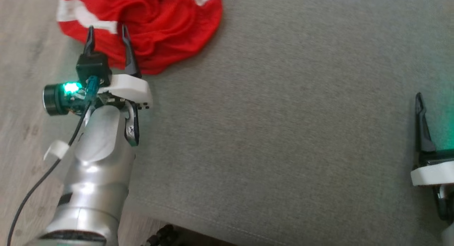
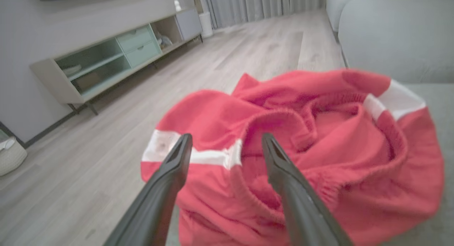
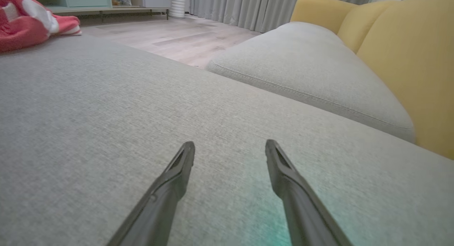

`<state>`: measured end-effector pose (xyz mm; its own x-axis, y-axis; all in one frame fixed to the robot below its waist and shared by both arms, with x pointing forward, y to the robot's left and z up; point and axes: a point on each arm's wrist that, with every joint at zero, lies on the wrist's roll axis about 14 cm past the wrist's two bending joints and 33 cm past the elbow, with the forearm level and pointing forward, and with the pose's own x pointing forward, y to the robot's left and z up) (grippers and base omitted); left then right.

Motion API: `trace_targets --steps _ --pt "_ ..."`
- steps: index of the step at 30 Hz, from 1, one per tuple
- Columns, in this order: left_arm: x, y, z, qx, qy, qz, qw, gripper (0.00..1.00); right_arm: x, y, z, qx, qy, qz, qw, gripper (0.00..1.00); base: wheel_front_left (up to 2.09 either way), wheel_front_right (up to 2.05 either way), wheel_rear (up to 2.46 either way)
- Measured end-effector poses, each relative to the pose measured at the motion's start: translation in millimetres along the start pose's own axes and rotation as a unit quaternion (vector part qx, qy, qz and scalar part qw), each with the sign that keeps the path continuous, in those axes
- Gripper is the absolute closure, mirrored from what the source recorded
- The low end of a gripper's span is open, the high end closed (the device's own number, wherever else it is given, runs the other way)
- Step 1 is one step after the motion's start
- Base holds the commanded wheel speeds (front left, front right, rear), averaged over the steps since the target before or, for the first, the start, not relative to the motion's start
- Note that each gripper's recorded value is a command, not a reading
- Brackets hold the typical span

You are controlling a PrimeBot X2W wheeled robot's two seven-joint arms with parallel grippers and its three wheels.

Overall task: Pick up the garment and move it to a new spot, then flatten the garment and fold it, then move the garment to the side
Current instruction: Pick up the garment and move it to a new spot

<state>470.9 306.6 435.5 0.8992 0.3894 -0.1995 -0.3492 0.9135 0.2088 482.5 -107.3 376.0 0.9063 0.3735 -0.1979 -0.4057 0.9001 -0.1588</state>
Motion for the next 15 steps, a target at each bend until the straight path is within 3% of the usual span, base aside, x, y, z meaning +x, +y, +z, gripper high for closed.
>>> trace_targets --steps 3,10,11,12,13,15 --pt "9.4 -14.4 -34.3 0.013 0.062 -0.002 0.998 0.00 -5.8 -12.0 -7.9 0.002 0.006 -0.017 1.000 0.00 0.00 0.00 0.00" --pt "29.0 -24.4 -48.4 0.006 0.096 -0.002 0.995 0.00 -8.1 -24.2 -13.9 0.003 0.011 -0.033 0.999 0.00 0.00 0.00 0.00" --pt "31.6 -23.2 -48.6 0.008 0.097 0.000 0.995 0.10 -7.3 -25.5 -13.3 0.003 0.009 -0.035 0.999 0.00 0.00 0.00 0.00" --pt "34.2 -21.2 -47.6 0.012 0.095 0.003 0.995 0.82 -7.3 -26.5 -13.5 0.003 0.009 -0.036 0.999 0.00 0.00 0.00 0.00" --pt "37.2 -18.9 -44.9 0.016 0.091 0.007 0.996 1.00 -7.8 -27.2 -13.9 0.003 0.010 -0.037 0.999 0.00 0.00 0.00 0.00" --pt "44.3 -16.0 -28.7 0.022 0.066 0.011 0.998 1.00 -8.2 -28.7 -12.8 0.003 0.009 -0.040 0.999 0.00 0.00 0.00 0.00"
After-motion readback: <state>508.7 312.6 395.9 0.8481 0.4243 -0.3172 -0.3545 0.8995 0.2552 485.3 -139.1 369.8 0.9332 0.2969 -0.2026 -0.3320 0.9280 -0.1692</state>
